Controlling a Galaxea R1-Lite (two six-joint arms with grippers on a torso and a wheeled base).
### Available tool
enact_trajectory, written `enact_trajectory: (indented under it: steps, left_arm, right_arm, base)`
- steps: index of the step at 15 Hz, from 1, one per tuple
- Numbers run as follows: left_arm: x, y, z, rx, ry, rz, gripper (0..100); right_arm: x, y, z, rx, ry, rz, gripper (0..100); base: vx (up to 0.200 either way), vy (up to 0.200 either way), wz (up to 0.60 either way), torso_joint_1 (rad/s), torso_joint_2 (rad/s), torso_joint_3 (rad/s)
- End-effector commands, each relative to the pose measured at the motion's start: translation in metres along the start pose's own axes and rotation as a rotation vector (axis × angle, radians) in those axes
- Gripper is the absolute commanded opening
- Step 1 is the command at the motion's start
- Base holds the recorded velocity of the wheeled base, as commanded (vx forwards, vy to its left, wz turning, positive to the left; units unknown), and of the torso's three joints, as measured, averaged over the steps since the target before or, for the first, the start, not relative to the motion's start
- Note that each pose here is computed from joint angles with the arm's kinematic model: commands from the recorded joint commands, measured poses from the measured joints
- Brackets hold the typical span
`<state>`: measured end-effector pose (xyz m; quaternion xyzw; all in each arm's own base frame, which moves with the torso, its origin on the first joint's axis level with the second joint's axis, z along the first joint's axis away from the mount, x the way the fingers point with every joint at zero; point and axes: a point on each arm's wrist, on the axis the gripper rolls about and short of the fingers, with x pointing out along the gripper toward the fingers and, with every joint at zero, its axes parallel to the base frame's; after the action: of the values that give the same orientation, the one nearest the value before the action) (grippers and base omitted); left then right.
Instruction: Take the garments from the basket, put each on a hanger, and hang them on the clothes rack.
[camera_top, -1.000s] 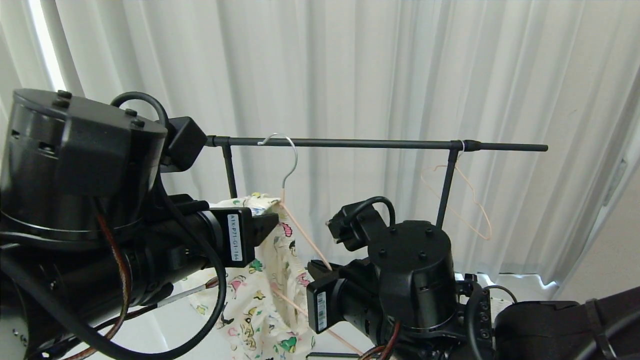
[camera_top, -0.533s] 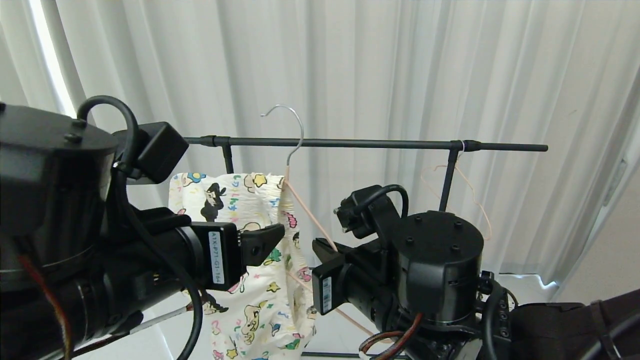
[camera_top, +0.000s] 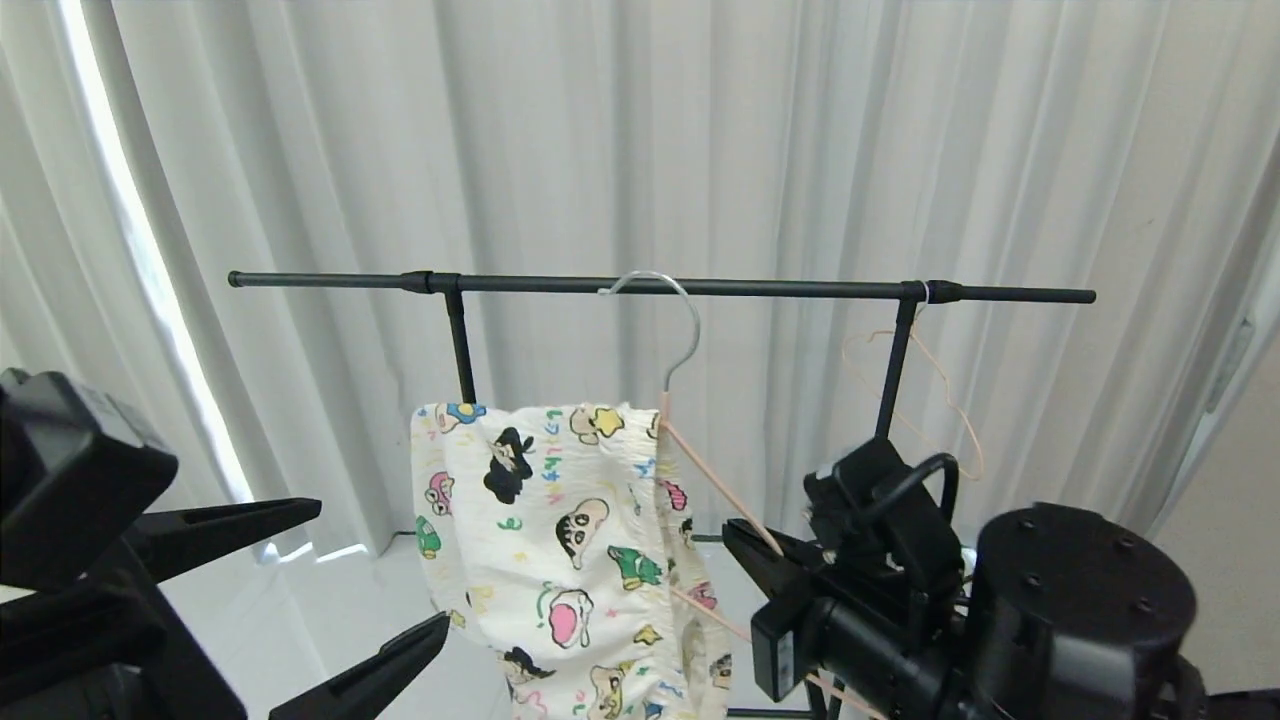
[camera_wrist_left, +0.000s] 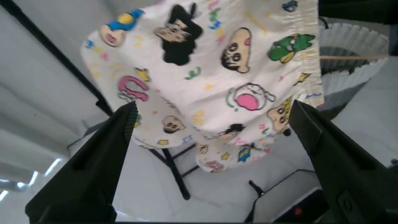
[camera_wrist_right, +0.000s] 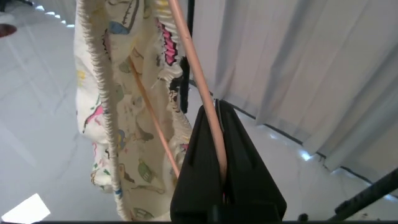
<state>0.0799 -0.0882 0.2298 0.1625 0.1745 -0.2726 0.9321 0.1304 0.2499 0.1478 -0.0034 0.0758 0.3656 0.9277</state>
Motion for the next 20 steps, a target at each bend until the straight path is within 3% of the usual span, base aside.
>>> enact_trajectory:
  steps: [1, 3, 6, 8, 10, 18, 19, 20]
  left_arm:
    - [-0.009, 0.002, -0.007, 0.009, -0.021, -0.014, 100]
    - [-0.001, -0.002, -0.005, 0.027, -0.004, -0.094, 100]
    - [0.013, -0.012, -0.01, 0.049, -0.033, -0.265, 100]
    - [0.015, -0.018, -0.032, 0.2, -0.044, -0.423, 100]
    - [0.021, -0.022, -0.041, 0.27, -0.031, -0.507, 100]
    - [0.043, -0.032, -0.043, 0.277, 0.025, -0.555, 100]
    - [0.043, -0.032, -0.043, 0.273, 0.025, -0.568, 0]
    - [0.043, -0.032, -0.043, 0.273, 0.024, -0.569, 0]
  right_arm:
    - [-0.033, -0.012, -0.009, -0.05, 0.001, 0.047, 0]
    - [-0.053, -0.017, -0.023, -0.103, 0.022, 0.113, 0]
    - [-0.077, -0.014, -0.04, -0.181, 0.047, 0.246, 0]
    - [-0.087, -0.006, -0.043, -0.203, 0.044, 0.312, 0]
    - [-0.09, -0.001, -0.044, -0.221, 0.041, 0.341, 0]
    - [-0.09, 0.018, -0.034, -0.243, -0.015, 0.415, 0]
    - [-0.088, 0.019, -0.032, -0.253, -0.025, 0.415, 0]
    - [-0.088, 0.02, -0.032, -0.254, -0.028, 0.418, 0]
  base:
    - [0.0, 0.0, 0.0, 0.0, 0.0, 0.0]
    - [0.0, 0.0, 0.0, 0.0, 0.0, 0.0]
    - [0.0, 0.0, 0.0, 0.0, 0.0, 0.0]
    - [0.0, 0.0, 0.0, 0.0, 0.0, 0.0]
    - [0.0, 0.0, 0.0, 0.0, 0.0, 0.0]
    - [0.0, 0.0, 0.0, 0.0, 0.0, 0.0]
    - [0.0, 0.0, 0.0, 0.0, 0.0, 0.0]
    - [0.0, 0.0, 0.0, 0.0, 0.0, 0.0]
